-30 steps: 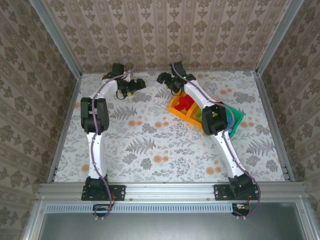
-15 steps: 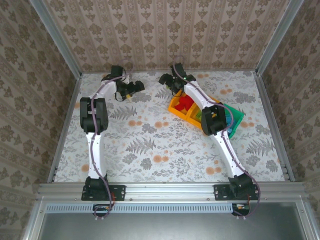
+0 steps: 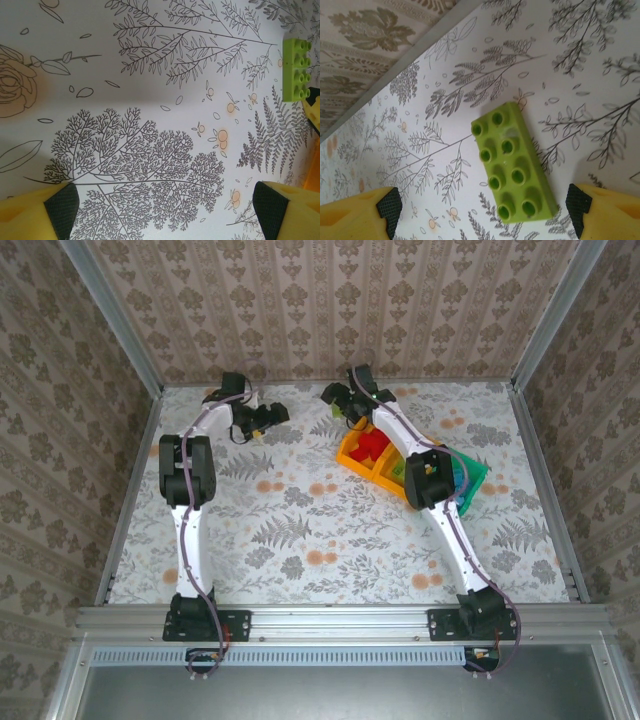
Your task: Sort the legos into containers by color
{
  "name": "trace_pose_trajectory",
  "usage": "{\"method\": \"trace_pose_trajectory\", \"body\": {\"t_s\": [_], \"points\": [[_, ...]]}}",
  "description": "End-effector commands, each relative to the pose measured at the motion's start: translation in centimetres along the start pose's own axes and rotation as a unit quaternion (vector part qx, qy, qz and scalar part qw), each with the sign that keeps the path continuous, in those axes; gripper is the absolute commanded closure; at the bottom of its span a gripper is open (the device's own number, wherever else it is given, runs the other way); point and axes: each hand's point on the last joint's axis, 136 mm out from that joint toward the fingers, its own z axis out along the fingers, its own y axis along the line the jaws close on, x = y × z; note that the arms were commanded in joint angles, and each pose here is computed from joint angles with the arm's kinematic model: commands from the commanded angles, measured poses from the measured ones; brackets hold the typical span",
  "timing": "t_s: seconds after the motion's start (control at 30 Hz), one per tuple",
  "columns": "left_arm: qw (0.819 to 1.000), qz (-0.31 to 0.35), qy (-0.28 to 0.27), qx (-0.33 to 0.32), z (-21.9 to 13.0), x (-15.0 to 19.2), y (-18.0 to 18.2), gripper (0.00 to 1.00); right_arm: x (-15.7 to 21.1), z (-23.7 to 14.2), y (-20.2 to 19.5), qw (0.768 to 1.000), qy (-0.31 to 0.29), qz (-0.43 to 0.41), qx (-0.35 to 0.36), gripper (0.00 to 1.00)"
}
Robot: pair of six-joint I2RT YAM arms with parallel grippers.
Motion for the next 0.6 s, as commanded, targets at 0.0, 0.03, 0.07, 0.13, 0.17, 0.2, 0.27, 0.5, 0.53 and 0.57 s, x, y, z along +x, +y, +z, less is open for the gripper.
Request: {"method": "trace_pose_trajectory", "body": {"t_s": [0.0, 0.03, 0.07, 0.13, 0.17, 0.2, 0.27, 0.5, 0.53, 0.57], "points": [[1.000, 0.005, -0.022, 0.015, -2.2, -1.3, -1.1, 0.06, -0.7, 0.5, -0.5, 1.000, -0.008, -0.009, -0.014, 0.12], [1.000, 0.004, -0.022, 0.015, -2.2, -1.2, -1.1, 0.06, -0.8, 0.6, -0.3, 1.000, -0.010, -0.009, -0.021, 0.12], [1.000, 0.004, -0.023, 0.015, -2.2, -1.3, -1.1, 0.06, -0.7, 0.8, -0.1, 1.000, -0.010, -0.008, -0.027, 0.12], [1.000, 0.004, -0.022, 0.017, -2.2, -1.3, -1.1, 0.06, -0.5, 1.3, 0.5, 0.999, -0.005, -0.001, -0.053, 0.12], [1.000, 0.005, -0.022, 0.018, -2.2, -1.3, -1.2, 0.06, -0.3, 1.7, 0.9, 0.998, -0.002, 0.005, -0.070, 0.12], [1.000, 0.005, -0.022, 0.018, -2.2, -1.2, -1.2, 0.06, -0.3, 1.9, 1.3, 0.996, -0.001, 0.009, -0.085, 0.12], [1.000, 0.005, -0.020, 0.019, -2.2, -1.2, -1.2, 0.06, -0.3, 2.1, 2.0, 0.994, -0.001, 0.013, -0.107, 0.13], [1.000, 0.006, -0.018, 0.019, -2.2, -1.1, -1.1, 0.06, -1.1, 2.0, 2.5, 0.992, -0.011, 0.010, -0.126, 0.12], [1.000, 0.005, -0.017, 0.019, -2.1, -1.0, -1.1, 0.06, -1.2, 2.0, 2.6, 0.991, -0.012, 0.014, -0.130, 0.12], [1.000, 0.005, -0.018, 0.019, -2.2, -1.1, -1.1, 0.06, -1.2, 2.0, 2.7, 0.991, -0.012, 0.014, -0.131, 0.12]]}}
